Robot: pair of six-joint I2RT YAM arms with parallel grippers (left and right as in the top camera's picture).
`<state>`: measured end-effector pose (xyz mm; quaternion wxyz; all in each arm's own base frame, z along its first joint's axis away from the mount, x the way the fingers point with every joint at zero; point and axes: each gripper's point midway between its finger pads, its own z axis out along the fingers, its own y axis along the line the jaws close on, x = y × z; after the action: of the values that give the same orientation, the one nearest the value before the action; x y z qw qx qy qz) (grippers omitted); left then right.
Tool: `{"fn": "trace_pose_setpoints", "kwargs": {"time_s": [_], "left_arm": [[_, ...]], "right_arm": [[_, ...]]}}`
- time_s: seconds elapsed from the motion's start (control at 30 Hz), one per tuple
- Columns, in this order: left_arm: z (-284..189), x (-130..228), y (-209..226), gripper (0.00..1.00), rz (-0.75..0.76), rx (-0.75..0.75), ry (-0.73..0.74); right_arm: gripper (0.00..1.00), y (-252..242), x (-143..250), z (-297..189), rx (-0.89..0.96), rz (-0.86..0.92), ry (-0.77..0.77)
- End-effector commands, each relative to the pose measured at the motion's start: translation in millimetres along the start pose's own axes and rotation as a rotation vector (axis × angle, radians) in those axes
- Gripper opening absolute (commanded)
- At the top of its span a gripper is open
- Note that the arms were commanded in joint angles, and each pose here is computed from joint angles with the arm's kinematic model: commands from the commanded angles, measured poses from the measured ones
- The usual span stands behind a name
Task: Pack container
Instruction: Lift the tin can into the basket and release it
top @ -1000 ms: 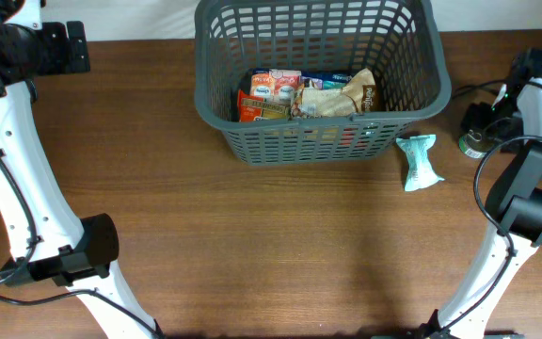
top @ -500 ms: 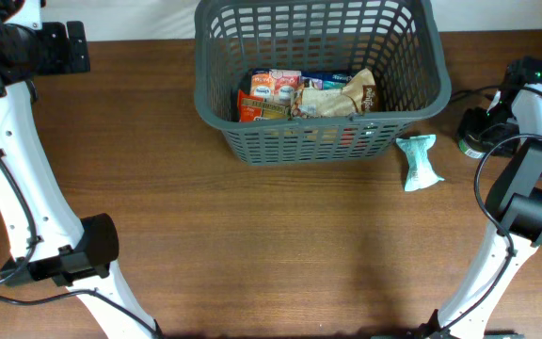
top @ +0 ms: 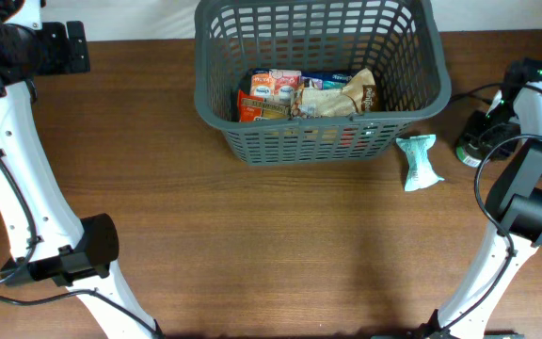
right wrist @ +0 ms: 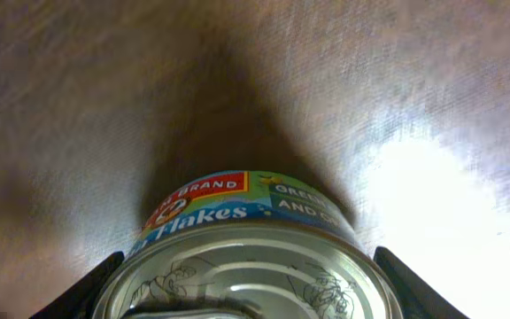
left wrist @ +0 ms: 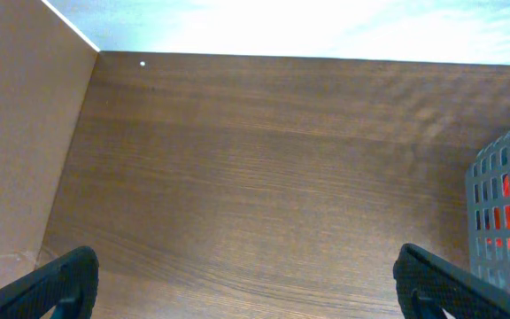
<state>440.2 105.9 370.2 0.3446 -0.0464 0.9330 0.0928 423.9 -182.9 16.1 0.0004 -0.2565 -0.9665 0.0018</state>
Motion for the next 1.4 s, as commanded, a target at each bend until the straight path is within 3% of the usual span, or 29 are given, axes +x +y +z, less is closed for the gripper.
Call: {"fn": "trace_pose_setpoints", "kwargs": {"time_s": [0.0,0.23,0.33,0.47,0.6,0.8,0.97,1.27,1.37], "left_arm": [[-3.1,0.9,2.5,0.99,-0.011,-0.009,-0.001],[-3.1,0.9,2.5,0.99,-0.011,-0.009,-0.001],[-3.1,0.9,2.5,0.99,-0.011,-0.009,-0.001],[-3.1,0.9,2.5,0.99,-0.011,-0.009,-0.001],[-3.1,0.8,2.5,0.99,-0.011,-0.009,-0.001],[-3.1,0.9,2.5,0.99,-0.011,-0.009,-0.001],[-3.1,0.9,2.5,0.99,-0.011,-0.009,-0.001],[-3.1,0.9,2.5,0.99,-0.011,-0.009,-0.001],[-3.1,0.9,2.5,0.99,-0.011,-0.009,-0.001]], "right_arm": [[0.38,7.0,-25.0,-90.5,-0.051,0.017,-0.202],[0.38,6.0,-9.4,-260.3,-0.103,0.045,-0.535],[0.30,19.9,22.3,-334.0,-0.175,0.004,-0.681],[0.28,50.4,72.0,-395.7,-0.259,-0.090,-0.807],[0.26,92.9,114.1,-420.6,-0.326,-0.220,-0.848],[0.19,185.2,156.2,-397.6,-0.414,-0.473,-0.744],[0.26,247.7,146.1,-358.4,-0.385,-0.569,-0.724],[0.29,300.4,110.9,-228.1,-0.282,-0.611,-0.511],[0.29,314.9,107.4,-162.4,-0.256,-0.627,-0.366]]}}
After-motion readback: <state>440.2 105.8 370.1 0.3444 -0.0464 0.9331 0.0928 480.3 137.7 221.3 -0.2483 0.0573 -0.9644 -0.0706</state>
